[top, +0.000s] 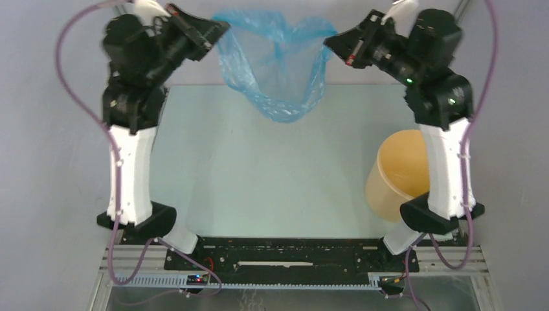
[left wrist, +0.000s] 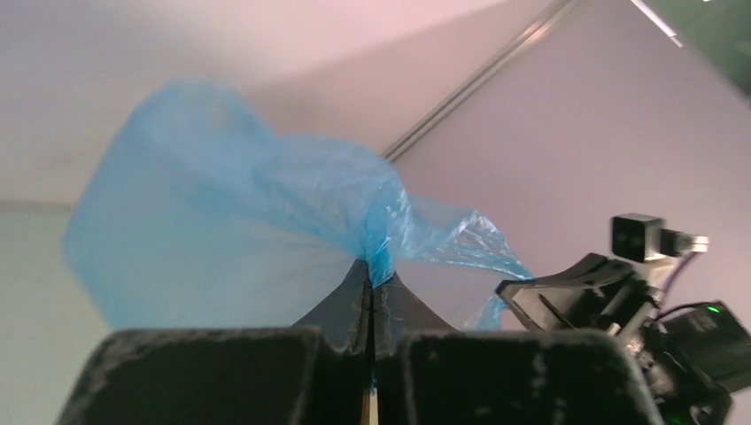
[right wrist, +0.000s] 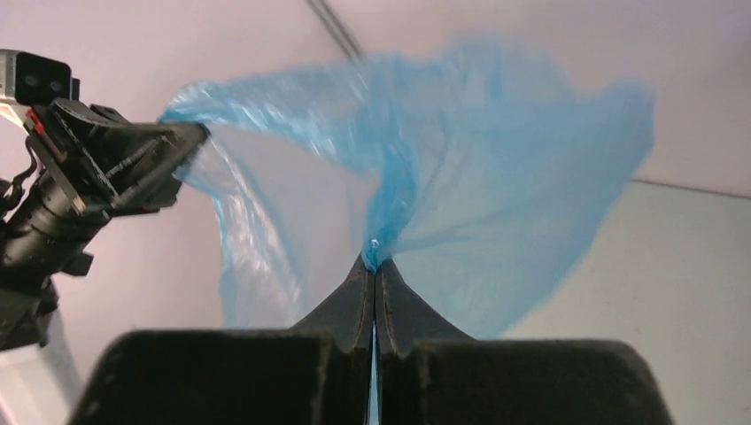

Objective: Put the trash bags into the trash bin

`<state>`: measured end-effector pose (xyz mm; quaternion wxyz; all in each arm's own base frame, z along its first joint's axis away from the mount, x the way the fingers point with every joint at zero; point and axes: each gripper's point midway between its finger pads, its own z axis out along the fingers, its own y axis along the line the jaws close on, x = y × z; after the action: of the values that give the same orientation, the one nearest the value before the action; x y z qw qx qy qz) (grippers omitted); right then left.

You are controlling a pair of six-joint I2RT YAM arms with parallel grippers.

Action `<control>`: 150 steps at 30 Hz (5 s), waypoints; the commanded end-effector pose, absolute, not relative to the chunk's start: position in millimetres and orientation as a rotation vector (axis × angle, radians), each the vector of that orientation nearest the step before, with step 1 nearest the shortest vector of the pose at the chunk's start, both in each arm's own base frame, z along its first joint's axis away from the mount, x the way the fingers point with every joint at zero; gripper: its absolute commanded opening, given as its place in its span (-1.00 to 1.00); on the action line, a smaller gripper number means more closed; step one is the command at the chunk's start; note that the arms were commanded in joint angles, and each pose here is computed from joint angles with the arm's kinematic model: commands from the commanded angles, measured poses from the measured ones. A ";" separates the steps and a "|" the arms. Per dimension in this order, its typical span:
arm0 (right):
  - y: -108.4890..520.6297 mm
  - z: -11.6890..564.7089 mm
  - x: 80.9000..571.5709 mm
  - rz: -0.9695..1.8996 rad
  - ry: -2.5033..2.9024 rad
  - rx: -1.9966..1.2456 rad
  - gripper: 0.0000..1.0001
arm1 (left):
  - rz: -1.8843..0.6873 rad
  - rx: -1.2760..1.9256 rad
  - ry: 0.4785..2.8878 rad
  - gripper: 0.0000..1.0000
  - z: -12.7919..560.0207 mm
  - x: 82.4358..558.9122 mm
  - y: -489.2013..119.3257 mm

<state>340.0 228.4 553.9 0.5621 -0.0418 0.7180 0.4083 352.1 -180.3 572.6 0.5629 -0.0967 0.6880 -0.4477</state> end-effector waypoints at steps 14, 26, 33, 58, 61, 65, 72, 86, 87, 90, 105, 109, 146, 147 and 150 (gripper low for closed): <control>220.3 248.5 254.2 0.914 2.346 -0.028 -1.00 | -0.824 -0.532 2.194 -1.00 220.5 237.8 -132.6; 234.6 240.5 226.9 0.944 2.401 -0.137 -1.00 | -0.803 -0.465 2.192 -1.00 232.2 230.3 -129.8; 233.9 328.5 250.5 0.969 2.235 -0.044 -1.00 | -0.848 -0.272 1.880 -1.00 397.9 249.1 -132.1; 302.3 364.9 144.1 1.815 2.206 -0.913 -1.00 | -0.733 -0.107 2.033 -1.00 375.0 224.2 -121.7; 306.5 398.3 198.2 1.912 2.062 -0.608 -1.00 | -0.698 -0.263 1.968 -1.00 388.9 238.2 -109.6; 271.2 339.6 281.3 1.778 2.287 -0.035 -1.00 | -0.591 -0.444 2.048 -1.00 364.0 270.6 -95.0; 221.7 258.9 296.5 1.105 2.669 -0.070 -1.00 | -0.856 -0.239 1.895 -1.00 411.6 273.0 -133.8; 171.0 305.6 281.4 0.711 2.357 -0.045 0.50 | -0.977 0.089 1.332 -1.00 521.5 229.5 -144.7; 158.9 296.5 278.6 0.650 2.400 -0.003 0.54 | -0.975 0.102 1.305 -0.99 522.7 230.0 -145.1; 142.7 293.5 265.1 0.590 2.452 0.051 0.61 | -0.984 0.142 1.228 -1.00 528.8 226.9 -147.5; 278.7 406.1 247.2 1.705 2.211 1.216 0.78 | -0.958 0.232 1.306 -1.00 478.9 235.3 -161.6; 270.8 380.1 235.1 1.451 2.378 1.483 0.91 | -0.934 0.263 1.346 -1.00 463.2 235.0 -165.8; 289.4 317.9 267.3 1.214 2.490 1.679 -0.07 | -0.908 0.445 1.445 -1.00 409.3 214.9 -190.8; 287.3 319.6 273.1 1.228 2.467 1.646 -0.38 | -0.906 0.445 1.453 -1.00 407.6 212.8 -189.5; 278.9 322.1 291.6 1.258 2.428 1.544 -1.00 | -0.896 0.421 1.471 -0.87 401.9 207.9 -183.8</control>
<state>264.7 289.3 309.9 -0.0609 0.5103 0.7757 0.3662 216.1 -190.2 406.7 0.6278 0.1818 0.6404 -0.4033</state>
